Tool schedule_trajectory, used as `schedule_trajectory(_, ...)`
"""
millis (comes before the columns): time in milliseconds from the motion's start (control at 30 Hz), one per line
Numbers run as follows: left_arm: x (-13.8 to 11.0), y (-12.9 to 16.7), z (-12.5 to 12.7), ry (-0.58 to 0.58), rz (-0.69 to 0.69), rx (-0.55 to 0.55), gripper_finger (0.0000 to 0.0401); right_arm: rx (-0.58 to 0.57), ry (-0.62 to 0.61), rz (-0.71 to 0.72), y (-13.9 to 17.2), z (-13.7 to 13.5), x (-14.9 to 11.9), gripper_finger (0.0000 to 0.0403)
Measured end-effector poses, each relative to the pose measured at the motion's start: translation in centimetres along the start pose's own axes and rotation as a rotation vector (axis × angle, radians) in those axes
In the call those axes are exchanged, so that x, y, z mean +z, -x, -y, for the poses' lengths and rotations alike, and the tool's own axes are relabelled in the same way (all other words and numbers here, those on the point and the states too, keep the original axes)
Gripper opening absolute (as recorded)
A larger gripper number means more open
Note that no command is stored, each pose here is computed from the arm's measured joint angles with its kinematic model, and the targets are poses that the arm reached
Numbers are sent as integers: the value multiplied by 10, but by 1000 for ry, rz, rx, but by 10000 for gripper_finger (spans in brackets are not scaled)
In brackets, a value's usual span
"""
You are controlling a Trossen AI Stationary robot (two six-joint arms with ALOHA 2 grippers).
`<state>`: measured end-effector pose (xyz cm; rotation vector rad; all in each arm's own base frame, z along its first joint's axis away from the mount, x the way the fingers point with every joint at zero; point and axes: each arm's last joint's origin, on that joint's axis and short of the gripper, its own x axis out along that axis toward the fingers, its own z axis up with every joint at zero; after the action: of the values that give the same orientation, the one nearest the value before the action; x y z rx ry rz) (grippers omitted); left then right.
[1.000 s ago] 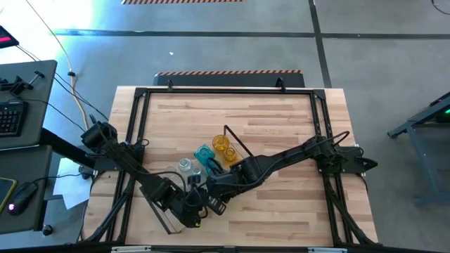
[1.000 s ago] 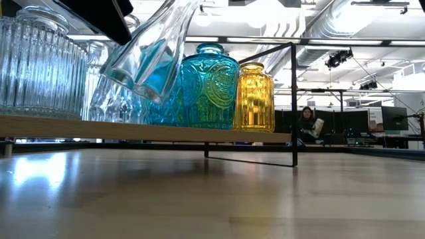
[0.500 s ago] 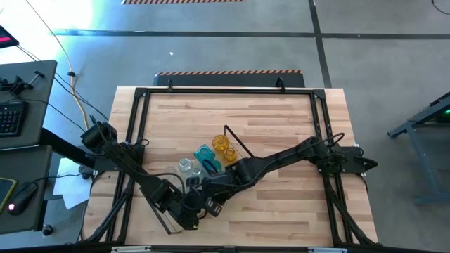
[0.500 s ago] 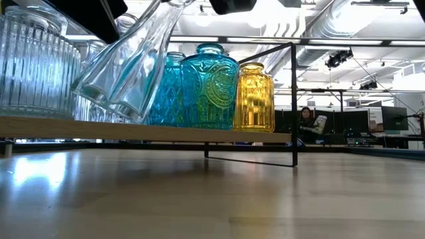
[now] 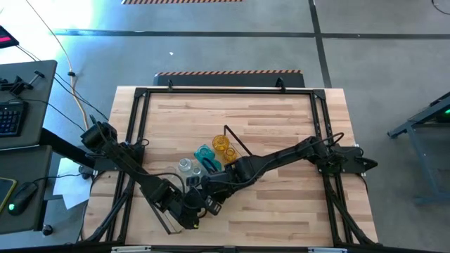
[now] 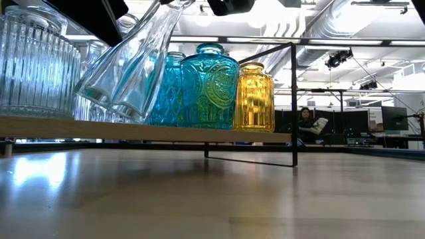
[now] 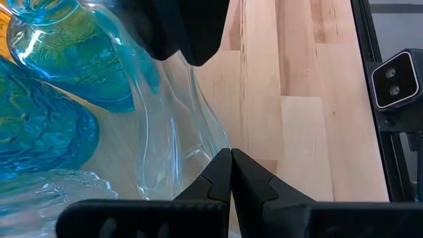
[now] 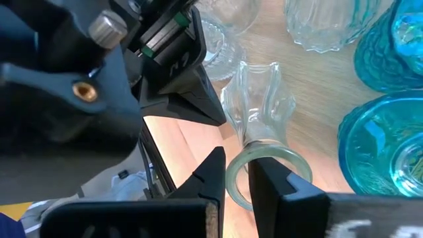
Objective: Sort vases onto shelf
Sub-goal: Put the transparent vase on the shelf aligned with the other transparent vases
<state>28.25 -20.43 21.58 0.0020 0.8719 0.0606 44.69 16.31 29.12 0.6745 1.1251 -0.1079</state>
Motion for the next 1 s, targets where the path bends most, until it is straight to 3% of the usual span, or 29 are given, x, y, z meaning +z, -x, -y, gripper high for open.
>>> schedule_trajectory(267,0,0,0,-3,0,0,0,28,1,-16,0,-1,0,32)
schedule_trajectory(633,0,0,-1,-3,4,13,0,45,-2,-25,1,-3,0,84)
schedule_trajectory(1000,0,0,-1,-3,1,6,0,57,-3,-8,3,-5,1,90)
